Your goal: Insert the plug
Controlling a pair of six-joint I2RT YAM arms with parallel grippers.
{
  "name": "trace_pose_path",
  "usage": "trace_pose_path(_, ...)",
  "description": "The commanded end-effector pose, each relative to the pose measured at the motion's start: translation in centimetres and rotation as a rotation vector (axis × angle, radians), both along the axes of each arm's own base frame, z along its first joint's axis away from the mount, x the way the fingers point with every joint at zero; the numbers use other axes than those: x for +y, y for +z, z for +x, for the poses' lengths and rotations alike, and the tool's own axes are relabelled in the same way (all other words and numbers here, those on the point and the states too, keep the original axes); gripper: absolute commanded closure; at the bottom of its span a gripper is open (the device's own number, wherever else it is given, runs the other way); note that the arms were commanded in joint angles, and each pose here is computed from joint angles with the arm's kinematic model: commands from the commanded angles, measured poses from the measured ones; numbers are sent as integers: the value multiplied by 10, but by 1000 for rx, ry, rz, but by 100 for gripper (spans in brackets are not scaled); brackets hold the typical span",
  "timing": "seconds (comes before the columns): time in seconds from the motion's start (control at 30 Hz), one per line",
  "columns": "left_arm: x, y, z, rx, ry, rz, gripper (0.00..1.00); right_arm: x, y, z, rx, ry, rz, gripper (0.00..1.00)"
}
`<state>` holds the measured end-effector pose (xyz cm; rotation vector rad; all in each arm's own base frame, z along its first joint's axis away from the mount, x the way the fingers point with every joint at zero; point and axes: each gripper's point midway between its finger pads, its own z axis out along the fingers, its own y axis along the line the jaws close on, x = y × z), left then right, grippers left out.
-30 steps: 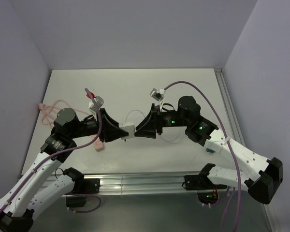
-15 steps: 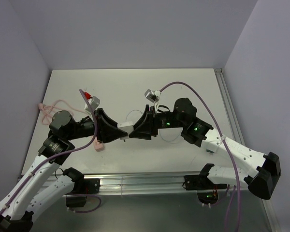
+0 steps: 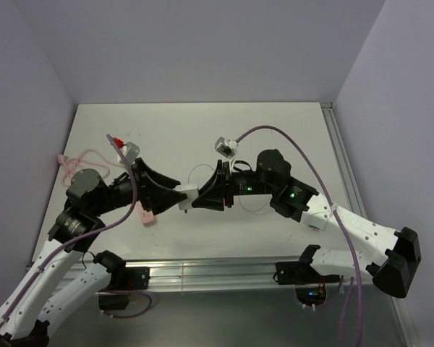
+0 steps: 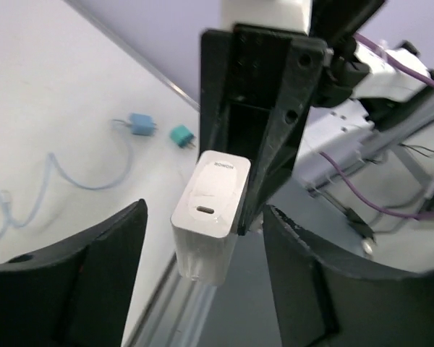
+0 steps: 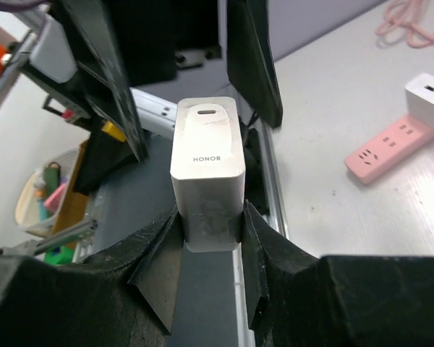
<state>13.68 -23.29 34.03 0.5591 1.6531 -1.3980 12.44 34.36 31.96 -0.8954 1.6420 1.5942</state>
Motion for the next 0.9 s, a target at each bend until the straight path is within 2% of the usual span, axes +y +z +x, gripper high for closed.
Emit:
trace_pose_path(0.0, 18, 20, 14, -26, 168, 2, 28, -9, 20, 4, -122, -63, 33, 100)
trace_pose_path(0.03, 20, 20, 16, -8, 191, 7, 23, -11, 21, 3, -133, -62, 35, 100)
trace_pose_path(0.1, 24, 25, 26, 34, 249, 14, 24, -13, 17, 3, -148, -66, 12, 100)
trace_pose_path(0.2, 28, 18, 37, 158, 316, 93, 22, -16, 12, 8, -197, -97, -36, 100)
trace_pose_path(0.27, 30, -10, 47, 317, 369, 200, 23, -19, 2, 10, -227, -125, -107, 100)
trace_pose_path(0.3, 31, -2, 47, 344, 379, 208, 24, -20, 0, 11, -237, -135, -127, 100)
trace_pose_path(0.37, 28, -25, 46, 464, 360, 308, 28, -21, -7, 15, -257, -159, -182, 100)
trace_pose_path(0.4, 20, -21, 37, 482, 288, 308, 31, -22, -10, 16, -261, -159, -199, 100)
trace_pose_path(0.47, 17, -23, 33, 524, 262, 309, 29, -23, -16, 18, -269, -164, -241, 100)
trace_pose_path(0.63, 16, -21, 23, 518, 229, 285, 16, -22, -23, 21, -274, -156, -290, 100)
trace_pose_path(0.87, -3, -38, 5, 598, 123, 279, 16, -14, -28, 15, -278, -96, -312, 100)
